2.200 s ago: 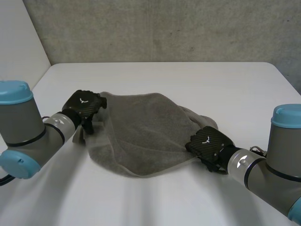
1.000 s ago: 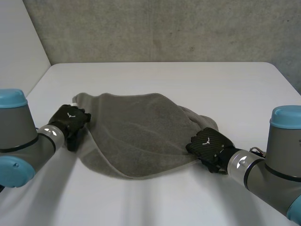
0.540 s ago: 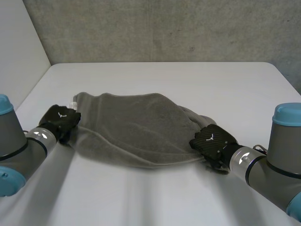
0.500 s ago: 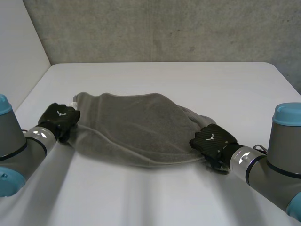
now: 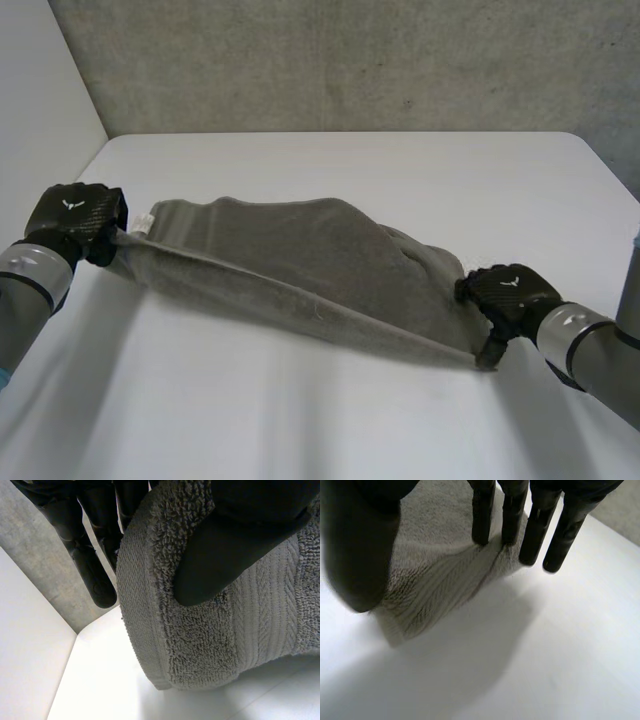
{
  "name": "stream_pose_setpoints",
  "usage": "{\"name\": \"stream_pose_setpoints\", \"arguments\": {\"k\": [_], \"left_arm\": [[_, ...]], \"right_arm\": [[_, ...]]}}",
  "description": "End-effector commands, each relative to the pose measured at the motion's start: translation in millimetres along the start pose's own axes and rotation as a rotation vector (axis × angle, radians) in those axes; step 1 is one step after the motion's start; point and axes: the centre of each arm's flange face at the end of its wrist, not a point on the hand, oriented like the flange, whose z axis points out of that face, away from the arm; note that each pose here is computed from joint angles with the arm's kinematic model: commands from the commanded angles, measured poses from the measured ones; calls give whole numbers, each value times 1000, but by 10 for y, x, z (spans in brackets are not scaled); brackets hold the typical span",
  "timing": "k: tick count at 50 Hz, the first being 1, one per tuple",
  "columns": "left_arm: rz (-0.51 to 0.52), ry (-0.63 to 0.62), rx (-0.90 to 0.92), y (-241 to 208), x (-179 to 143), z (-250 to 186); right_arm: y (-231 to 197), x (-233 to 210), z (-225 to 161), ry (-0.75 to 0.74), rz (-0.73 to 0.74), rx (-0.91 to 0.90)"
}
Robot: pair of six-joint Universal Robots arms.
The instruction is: Fold the laundry
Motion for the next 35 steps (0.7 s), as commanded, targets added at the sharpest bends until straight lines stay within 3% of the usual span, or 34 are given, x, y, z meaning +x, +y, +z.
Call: {"name": "stream_pose_setpoints", "arguments": {"k": [1, 18, 35], "left_arm": [[0, 3, -7, 21, 11, -8], [-95, -14, 18, 53, -9, 9], [-206, -72, 22, 80, -212, 64]], "right_arm": [[99, -3, -43, -17, 80, -25], [138, -206, -256, -159, 105, 24], [173, -301, -177, -154, 51, 83]]}}
